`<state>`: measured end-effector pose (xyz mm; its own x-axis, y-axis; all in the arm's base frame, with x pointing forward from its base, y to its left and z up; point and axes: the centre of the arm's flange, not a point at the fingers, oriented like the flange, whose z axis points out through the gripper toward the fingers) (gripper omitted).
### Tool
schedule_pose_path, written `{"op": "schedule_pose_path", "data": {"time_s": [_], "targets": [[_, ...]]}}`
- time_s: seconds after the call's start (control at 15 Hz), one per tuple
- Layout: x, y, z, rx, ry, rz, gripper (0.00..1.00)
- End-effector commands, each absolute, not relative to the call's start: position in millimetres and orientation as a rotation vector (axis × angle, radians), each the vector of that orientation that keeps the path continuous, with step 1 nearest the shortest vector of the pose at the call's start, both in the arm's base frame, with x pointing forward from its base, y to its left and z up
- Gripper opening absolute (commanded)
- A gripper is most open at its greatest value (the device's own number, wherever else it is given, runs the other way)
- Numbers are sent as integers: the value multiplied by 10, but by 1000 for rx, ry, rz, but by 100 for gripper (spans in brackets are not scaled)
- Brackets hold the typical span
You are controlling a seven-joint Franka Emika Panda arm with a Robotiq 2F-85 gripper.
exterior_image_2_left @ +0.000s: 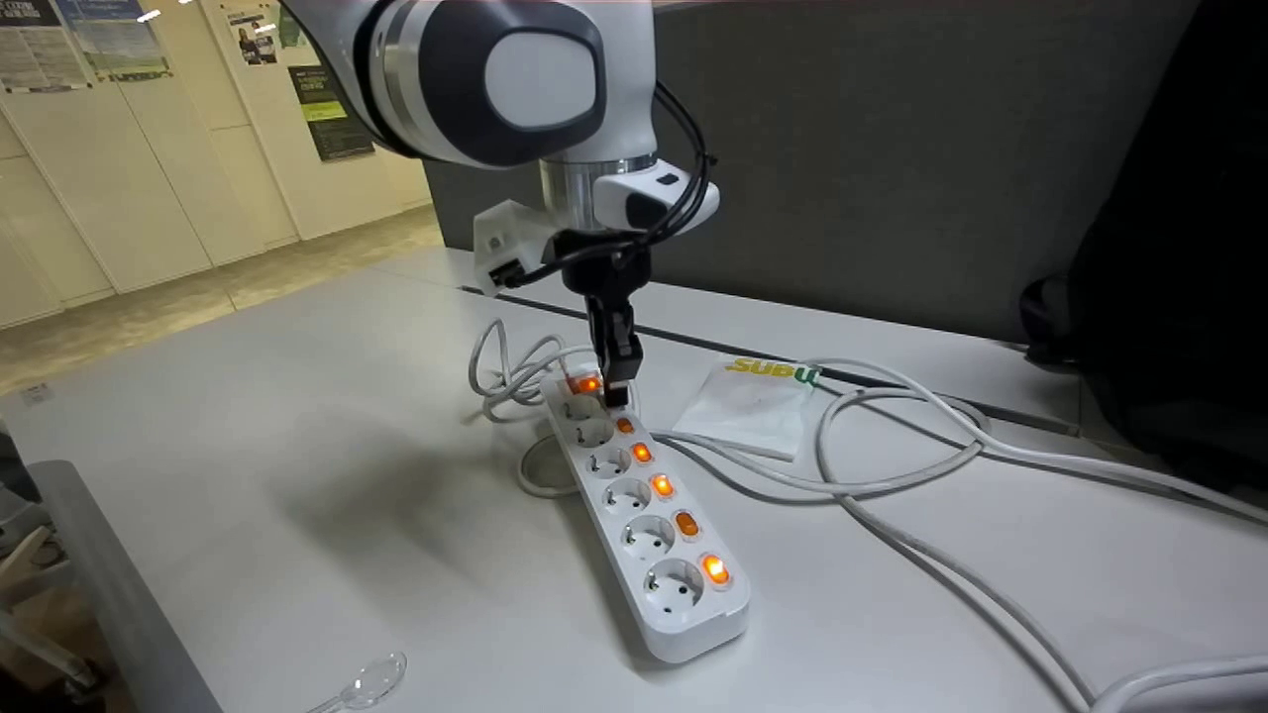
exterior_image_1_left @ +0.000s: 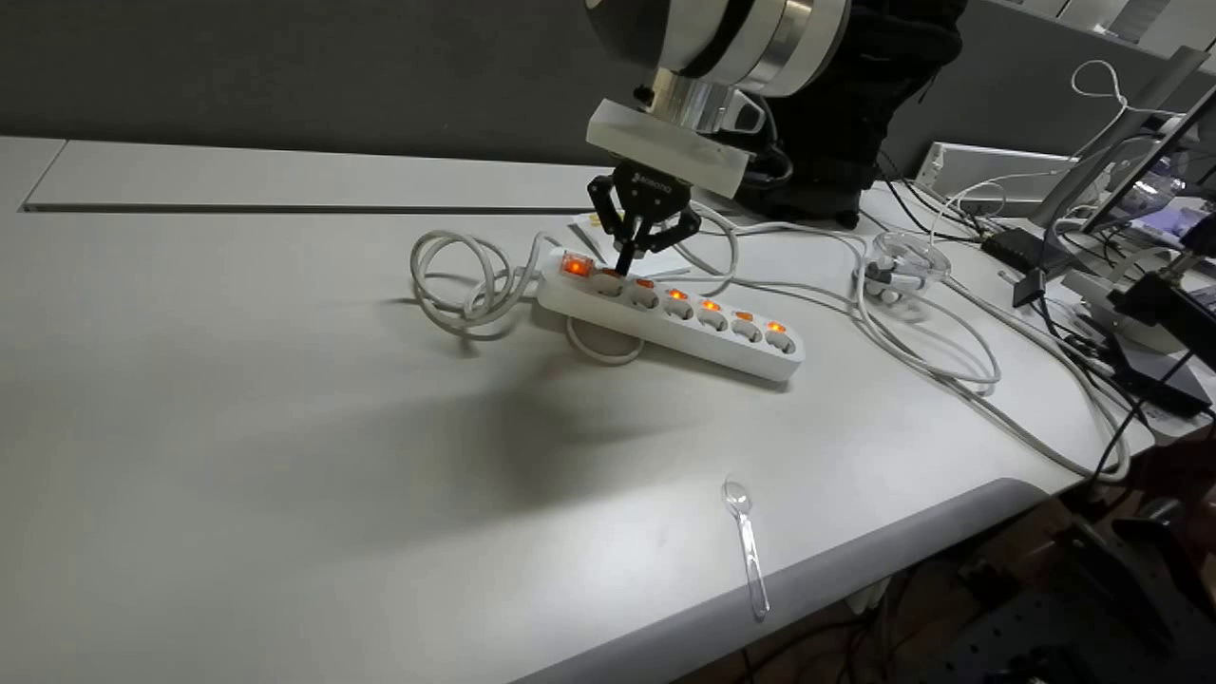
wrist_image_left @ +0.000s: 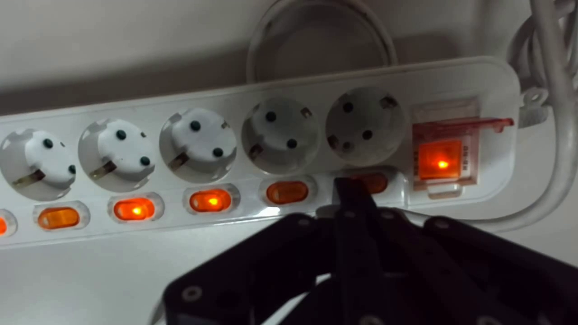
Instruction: Turn on the switch of the first slot from the left on the adapter
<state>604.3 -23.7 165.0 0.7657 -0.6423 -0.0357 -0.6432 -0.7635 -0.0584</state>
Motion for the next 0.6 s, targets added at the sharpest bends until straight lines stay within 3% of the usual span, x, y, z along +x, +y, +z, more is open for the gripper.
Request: {"op": "schedule_pose_path", "data": {"time_s": [0.0, 0.53], "targets": [[6125, -233, 1506, -2888, 1108, 62, 0], [6086, -228, 1397, -2888, 1126, 97, 0]]}}
